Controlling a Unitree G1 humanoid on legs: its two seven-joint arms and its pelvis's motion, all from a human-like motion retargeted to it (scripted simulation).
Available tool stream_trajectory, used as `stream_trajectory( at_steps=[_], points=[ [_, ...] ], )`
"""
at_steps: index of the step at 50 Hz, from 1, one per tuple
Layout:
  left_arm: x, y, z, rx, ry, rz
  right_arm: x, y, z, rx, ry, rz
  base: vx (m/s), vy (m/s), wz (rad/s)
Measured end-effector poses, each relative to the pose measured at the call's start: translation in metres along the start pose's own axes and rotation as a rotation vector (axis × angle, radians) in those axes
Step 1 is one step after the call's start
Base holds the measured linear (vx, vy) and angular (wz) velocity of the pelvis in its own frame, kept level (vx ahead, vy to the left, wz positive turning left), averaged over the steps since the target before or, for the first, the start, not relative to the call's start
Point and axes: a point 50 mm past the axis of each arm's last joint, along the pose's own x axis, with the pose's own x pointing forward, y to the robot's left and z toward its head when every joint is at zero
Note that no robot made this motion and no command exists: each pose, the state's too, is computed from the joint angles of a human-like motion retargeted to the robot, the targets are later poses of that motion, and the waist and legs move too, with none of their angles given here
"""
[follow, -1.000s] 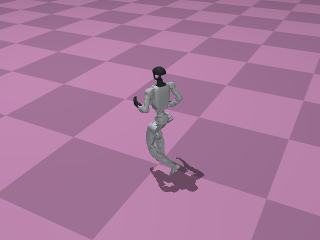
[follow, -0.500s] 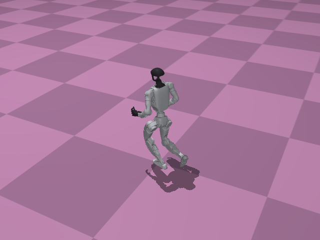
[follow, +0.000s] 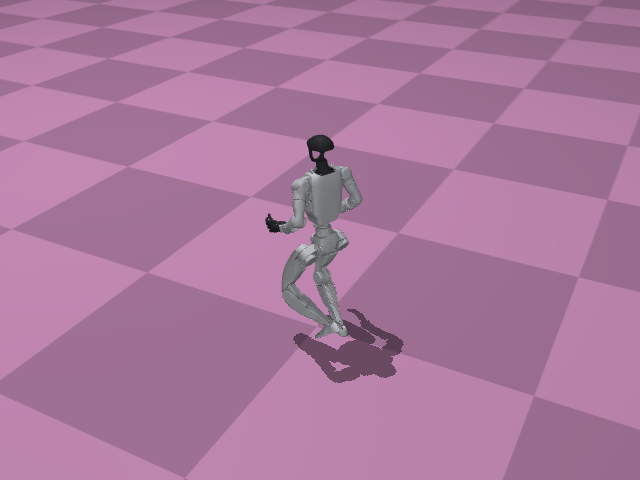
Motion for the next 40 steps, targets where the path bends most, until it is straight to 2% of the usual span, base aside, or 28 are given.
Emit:
stream_trajectory(
  at_steps=[5,13,20,25,33,40],
  points=[
    [-0.036,0.028,-0.016,-0.039,0.088,0.035,0.020,0.039,0.036,0.108,-0.142,0.141,0.02,0.03,0.00],
    [-0.066,0.042,-0.025,-0.034,0.146,0.039,-0.005,0.051,0.029,0.164,-0.119,0.273,0.02,0.05,0.34],
    [-0.012,0.022,0.000,0.056,-0.011,0.030,-0.029,0.031,-0.029,0.073,0.103,0.106,-0.04,0.04,0.07],
    [0.047,-0.008,0.042,0.022,-0.178,0.020,-0.044,-0.008,-0.061,0.048,0.253,-0.096,-0.02,0.04,-0.33],
    [0.035,-0.031,0.067,-0.155,-0.312,-0.123,-0.082,-0.061,-0.056,0.064,0.289,-0.223,0.06,-0.05,-0.22],
    [0.013,-0.023,0.049,-0.146,-0.225,-0.136,-0.051,-0.044,-0.024,0.070,0.123,-0.160,-0.04,-0.06,-0.15]
  ],
)
